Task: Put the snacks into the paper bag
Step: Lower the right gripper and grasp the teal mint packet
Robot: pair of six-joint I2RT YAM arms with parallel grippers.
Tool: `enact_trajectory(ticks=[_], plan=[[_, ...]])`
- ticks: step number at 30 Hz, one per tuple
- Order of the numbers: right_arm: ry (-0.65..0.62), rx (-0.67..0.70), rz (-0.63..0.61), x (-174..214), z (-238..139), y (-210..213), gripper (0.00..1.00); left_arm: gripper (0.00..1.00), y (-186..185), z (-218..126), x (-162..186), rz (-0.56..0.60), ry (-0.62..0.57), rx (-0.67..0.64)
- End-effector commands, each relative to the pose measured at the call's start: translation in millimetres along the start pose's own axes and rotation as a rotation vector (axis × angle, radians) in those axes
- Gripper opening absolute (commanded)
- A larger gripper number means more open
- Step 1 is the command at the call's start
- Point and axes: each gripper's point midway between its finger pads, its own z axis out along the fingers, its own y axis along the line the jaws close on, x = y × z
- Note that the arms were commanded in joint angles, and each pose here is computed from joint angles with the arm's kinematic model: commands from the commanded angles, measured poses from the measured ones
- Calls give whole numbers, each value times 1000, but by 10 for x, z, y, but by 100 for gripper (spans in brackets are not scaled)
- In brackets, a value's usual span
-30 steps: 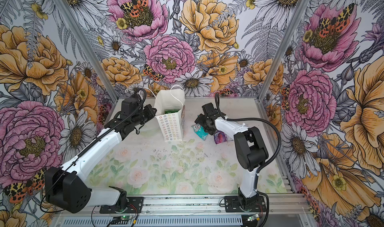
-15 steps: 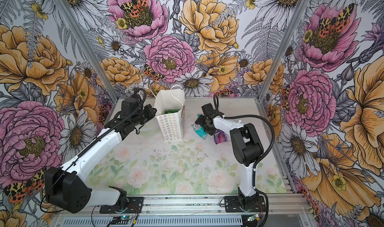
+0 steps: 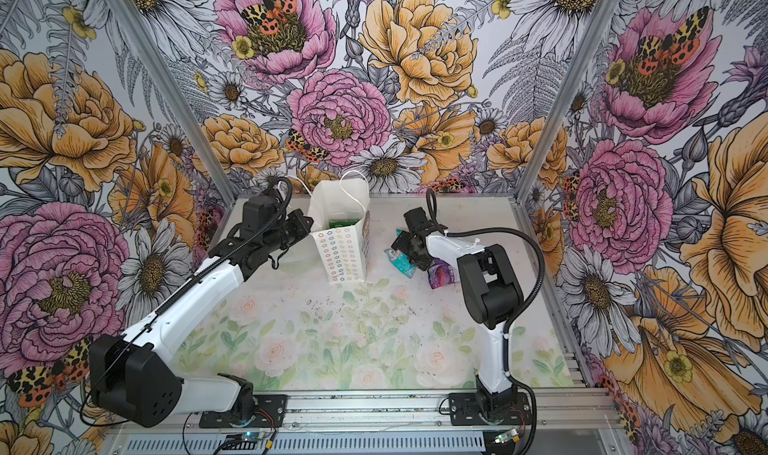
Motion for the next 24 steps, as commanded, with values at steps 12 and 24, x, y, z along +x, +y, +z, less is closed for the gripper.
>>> enact_trajectory(ticks=[12, 24], plan=[[40, 162, -15, 118, 236, -471, 86, 0, 0, -77, -8, -3, 3, 5], [53, 177, -25, 152, 293, -527, 85, 0, 12, -62, -2, -5, 5, 0]])
